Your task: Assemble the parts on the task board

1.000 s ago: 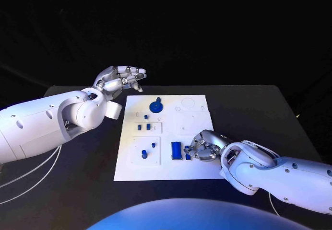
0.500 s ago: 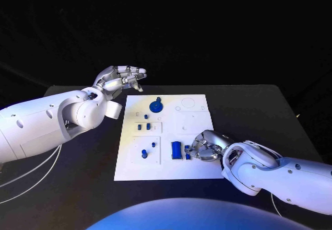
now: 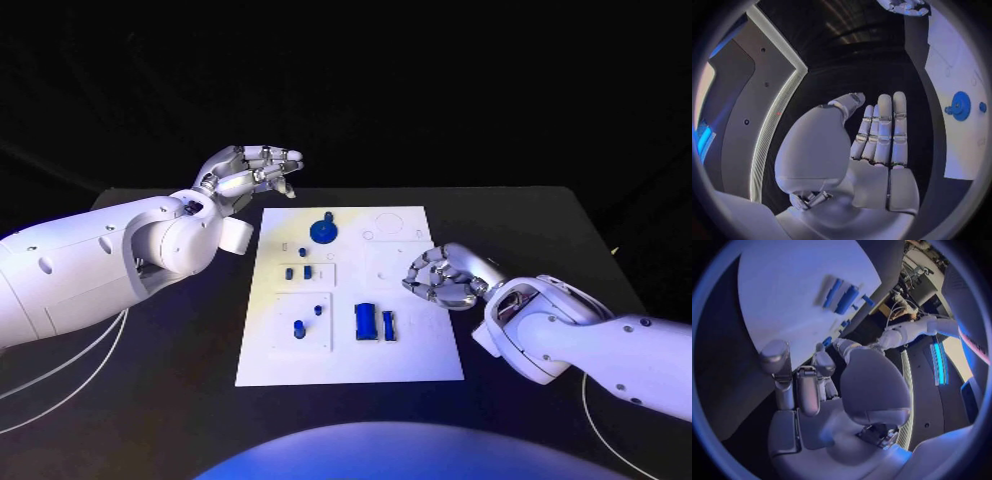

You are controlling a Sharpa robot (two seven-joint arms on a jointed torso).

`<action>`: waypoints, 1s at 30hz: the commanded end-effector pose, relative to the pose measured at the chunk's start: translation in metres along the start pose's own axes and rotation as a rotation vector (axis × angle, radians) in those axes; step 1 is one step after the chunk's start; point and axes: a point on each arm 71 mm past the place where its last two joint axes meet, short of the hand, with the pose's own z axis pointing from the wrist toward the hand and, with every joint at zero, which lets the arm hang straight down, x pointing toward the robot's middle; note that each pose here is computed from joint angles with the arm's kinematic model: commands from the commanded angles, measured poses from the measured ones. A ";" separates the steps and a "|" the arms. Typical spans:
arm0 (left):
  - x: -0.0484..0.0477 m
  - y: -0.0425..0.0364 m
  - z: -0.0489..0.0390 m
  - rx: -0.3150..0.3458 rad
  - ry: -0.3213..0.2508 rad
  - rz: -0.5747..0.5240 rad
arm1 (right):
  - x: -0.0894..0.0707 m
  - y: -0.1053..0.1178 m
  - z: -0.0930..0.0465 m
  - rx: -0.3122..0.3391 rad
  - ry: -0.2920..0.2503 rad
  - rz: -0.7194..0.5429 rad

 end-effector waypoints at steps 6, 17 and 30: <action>-0.0031 0.0102 0.0074 0.020 -0.042 -0.030 | -0.039 -0.023 0.037 -0.029 -0.129 0.466; -0.0141 0.0325 0.0145 0.038 -0.168 -0.060 | -0.062 -0.050 0.078 -0.017 -0.221 0.681; -0.0041 0.0434 0.0148 -0.004 -0.179 -0.033 | -0.058 -0.041 0.079 0.012 -0.279 0.652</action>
